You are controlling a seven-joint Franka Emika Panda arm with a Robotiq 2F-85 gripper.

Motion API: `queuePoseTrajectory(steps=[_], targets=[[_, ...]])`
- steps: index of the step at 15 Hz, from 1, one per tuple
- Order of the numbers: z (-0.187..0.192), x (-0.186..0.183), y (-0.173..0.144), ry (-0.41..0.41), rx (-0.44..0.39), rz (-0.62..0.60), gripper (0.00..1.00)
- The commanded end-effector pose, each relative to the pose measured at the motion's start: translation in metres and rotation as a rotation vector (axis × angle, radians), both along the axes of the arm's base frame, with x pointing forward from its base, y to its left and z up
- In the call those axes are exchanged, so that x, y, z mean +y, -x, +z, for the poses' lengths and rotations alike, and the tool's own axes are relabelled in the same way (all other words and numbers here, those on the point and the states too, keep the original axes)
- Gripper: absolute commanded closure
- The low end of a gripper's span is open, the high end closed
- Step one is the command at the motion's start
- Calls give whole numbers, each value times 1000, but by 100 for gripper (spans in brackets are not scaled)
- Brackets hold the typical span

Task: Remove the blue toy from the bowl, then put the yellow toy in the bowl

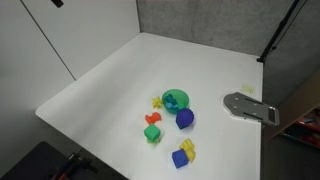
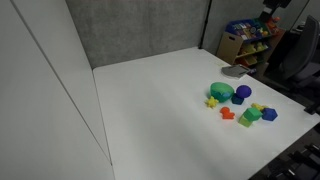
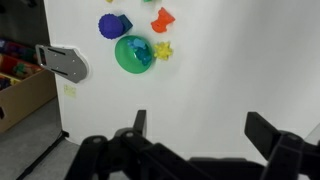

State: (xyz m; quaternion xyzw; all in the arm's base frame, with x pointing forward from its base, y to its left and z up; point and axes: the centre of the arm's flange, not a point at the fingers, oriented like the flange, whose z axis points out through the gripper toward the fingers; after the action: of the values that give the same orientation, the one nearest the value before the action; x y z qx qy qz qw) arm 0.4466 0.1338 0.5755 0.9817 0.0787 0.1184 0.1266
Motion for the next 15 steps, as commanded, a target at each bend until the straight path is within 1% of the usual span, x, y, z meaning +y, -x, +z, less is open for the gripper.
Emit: queuePoseTrajectory(steps=[1, 5, 7, 12, 15], targets=[[1, 0, -13, -45, -3, -5, 0], [-10, -10, -32, -117, 12, -27, 0], [-18, -19, -44, -142, 15, -64, 0], [-39, -53, -76, -156, 42, -191, 0], [-59, -76, -94, -175, 63, -259, 0]])
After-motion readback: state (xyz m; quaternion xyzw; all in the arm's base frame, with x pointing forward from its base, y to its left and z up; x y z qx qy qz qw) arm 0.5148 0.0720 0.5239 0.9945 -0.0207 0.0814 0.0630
